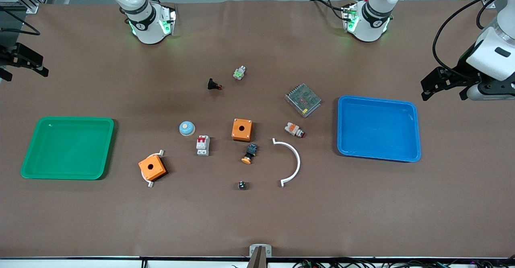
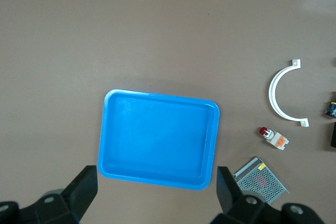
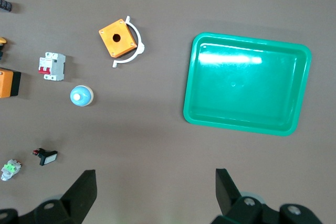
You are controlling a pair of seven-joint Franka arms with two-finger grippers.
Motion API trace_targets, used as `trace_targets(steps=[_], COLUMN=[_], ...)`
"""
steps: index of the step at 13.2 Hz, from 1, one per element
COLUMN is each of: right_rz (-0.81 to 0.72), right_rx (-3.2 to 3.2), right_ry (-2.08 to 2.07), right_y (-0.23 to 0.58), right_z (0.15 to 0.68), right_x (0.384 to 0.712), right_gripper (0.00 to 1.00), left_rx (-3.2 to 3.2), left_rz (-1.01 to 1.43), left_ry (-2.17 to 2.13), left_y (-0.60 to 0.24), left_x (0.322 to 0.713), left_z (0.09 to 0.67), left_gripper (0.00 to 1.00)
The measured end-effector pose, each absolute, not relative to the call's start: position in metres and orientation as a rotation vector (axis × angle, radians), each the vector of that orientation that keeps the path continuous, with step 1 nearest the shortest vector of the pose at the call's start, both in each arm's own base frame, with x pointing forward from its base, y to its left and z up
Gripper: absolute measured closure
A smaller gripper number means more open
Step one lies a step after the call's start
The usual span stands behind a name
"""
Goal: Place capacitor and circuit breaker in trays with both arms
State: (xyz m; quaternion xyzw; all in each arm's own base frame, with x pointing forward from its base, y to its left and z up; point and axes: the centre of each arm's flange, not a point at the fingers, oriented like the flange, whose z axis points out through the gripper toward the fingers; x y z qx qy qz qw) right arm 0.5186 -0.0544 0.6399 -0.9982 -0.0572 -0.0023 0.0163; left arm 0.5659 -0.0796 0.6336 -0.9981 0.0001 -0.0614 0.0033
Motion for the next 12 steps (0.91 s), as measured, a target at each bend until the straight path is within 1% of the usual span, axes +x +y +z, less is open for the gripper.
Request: trace_targets(steps=[7, 9, 12], right_rz=[0.001, 0.003, 0.042], right_rx=[-3.104, -3.103, -3.1], right_ry=[-0.162, -0.177, -0.214], right_y=[-0.05, -0.045, -0.025], right_z=[0.639, 0.638, 0.619], right_x=[0.519, 0.52, 0.532], right_gripper=[0.0, 0.0, 0.0], left_rx=[-3.128, -3.13, -3.13], left_rz=[-0.144, -0.075, 0.049], left_ry=[0.042, 0.071, 0.104], left_y=[-0.08, -0.091, -0.151], left_x=[0.569, 0.576, 0.588], left_z=[0.622, 0.598, 0.546], left_gripper=[0.0, 0.0, 0.0])
